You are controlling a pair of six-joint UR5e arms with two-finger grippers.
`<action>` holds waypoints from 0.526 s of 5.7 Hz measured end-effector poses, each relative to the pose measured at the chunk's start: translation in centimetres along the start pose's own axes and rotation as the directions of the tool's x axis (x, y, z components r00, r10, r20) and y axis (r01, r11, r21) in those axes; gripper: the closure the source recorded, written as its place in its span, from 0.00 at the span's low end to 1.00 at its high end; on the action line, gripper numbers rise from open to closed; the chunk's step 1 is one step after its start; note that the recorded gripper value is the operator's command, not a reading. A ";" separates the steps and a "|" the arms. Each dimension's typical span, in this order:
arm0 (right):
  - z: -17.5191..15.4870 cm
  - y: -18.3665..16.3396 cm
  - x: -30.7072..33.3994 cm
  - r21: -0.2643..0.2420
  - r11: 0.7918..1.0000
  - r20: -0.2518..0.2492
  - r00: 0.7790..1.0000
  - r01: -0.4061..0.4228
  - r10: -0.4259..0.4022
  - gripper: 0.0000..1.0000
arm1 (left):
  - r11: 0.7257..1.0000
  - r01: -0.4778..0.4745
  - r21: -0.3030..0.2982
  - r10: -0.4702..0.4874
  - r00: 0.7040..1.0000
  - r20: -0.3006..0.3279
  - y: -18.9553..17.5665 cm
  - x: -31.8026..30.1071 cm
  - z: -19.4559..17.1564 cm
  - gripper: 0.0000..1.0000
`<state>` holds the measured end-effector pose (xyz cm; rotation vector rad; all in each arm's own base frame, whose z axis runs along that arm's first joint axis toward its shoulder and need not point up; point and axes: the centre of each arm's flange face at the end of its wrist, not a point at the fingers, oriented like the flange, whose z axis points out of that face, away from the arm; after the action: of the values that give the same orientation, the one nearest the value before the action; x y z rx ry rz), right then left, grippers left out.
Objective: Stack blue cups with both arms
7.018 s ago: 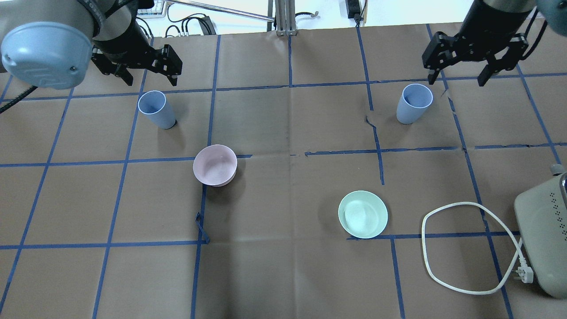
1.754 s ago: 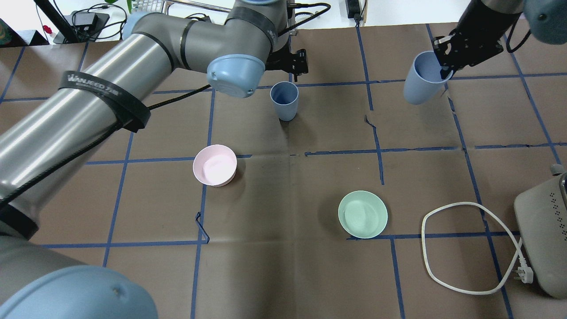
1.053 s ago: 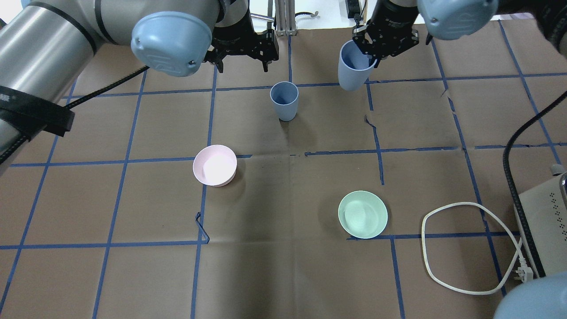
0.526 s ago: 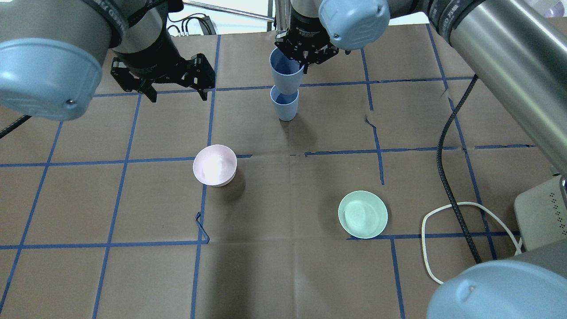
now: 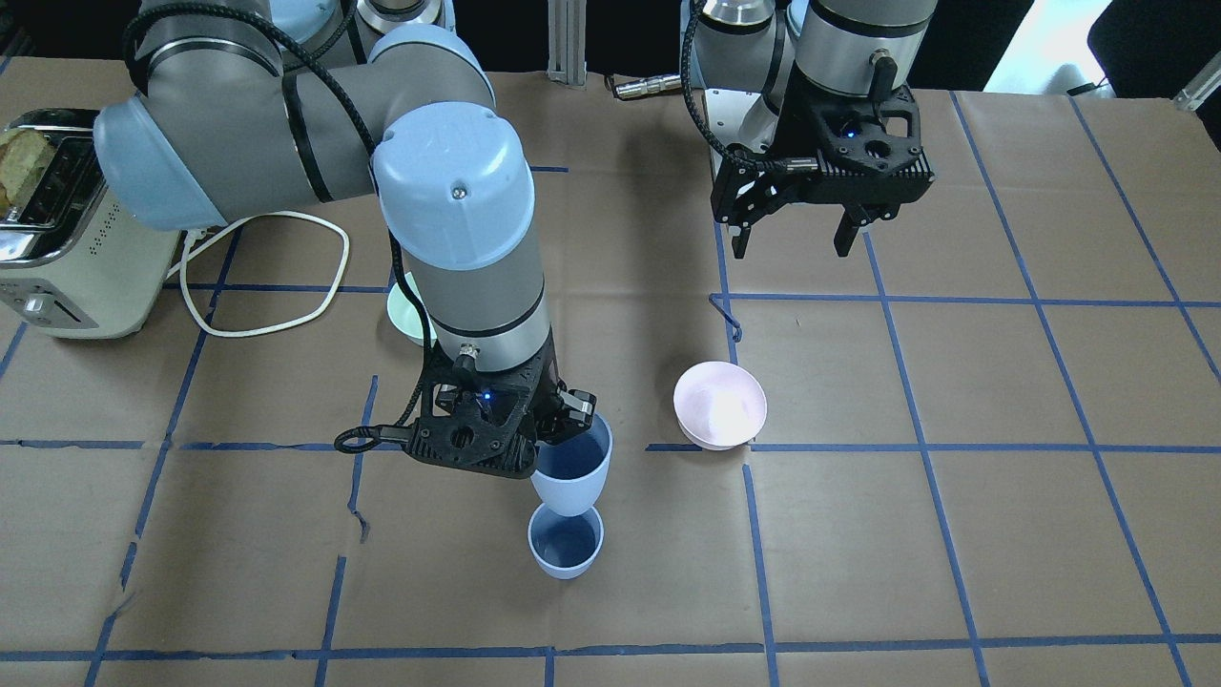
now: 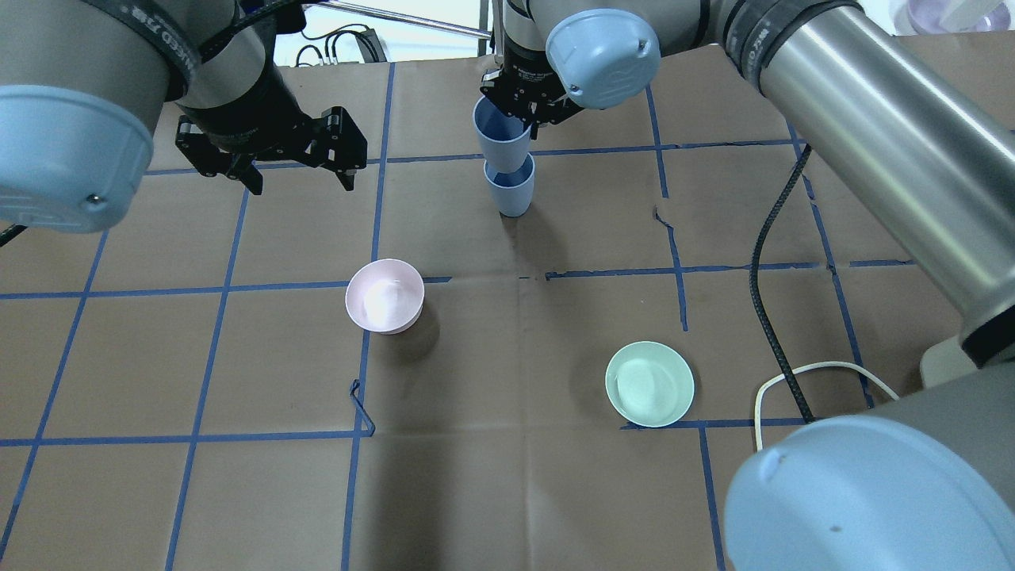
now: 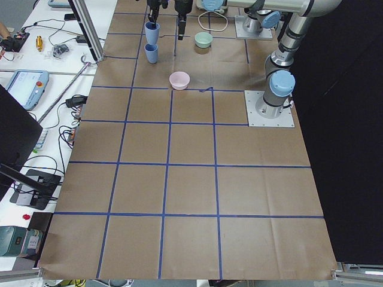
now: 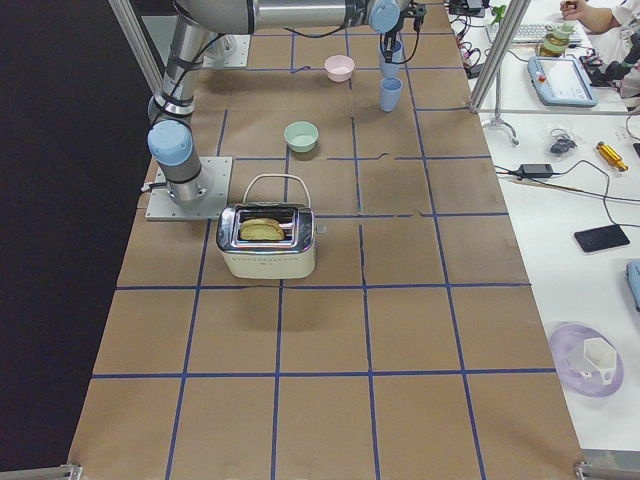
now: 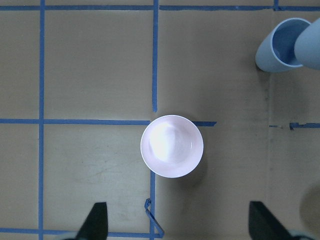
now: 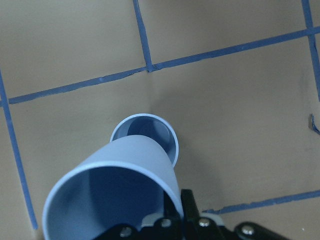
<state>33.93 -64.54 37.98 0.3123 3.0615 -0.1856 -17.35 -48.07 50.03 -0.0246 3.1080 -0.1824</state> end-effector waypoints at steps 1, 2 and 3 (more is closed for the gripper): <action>1.6 -0.6 0.0 0.009 1.000 -0.016 1.000 0.003 -0.003 0.93 | 1.000 -0.001 0.000 0.001 1.000 0.000 -0.1 -0.2 -0.1 0.01; 2.6 -0.8 -0.1 0.005 1.000 -0.023 1.000 0.003 -0.003 0.91 | 1.000 0.001 0.001 -0.001 1.000 0.001 -0.2 -0.3 -0.3 0.01; 3.1 -0.9 -0.1 -0.001 1.000 -0.023 1.000 0.000 0.000 0.58 | 1.000 0.004 -0.001 -0.004 1.000 0.003 -0.2 -0.3 -0.3 0.01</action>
<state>33.97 -65.80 35.03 0.3169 3.0846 -0.1812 -17.01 -48.20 50.31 -0.0309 3.1056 -0.1803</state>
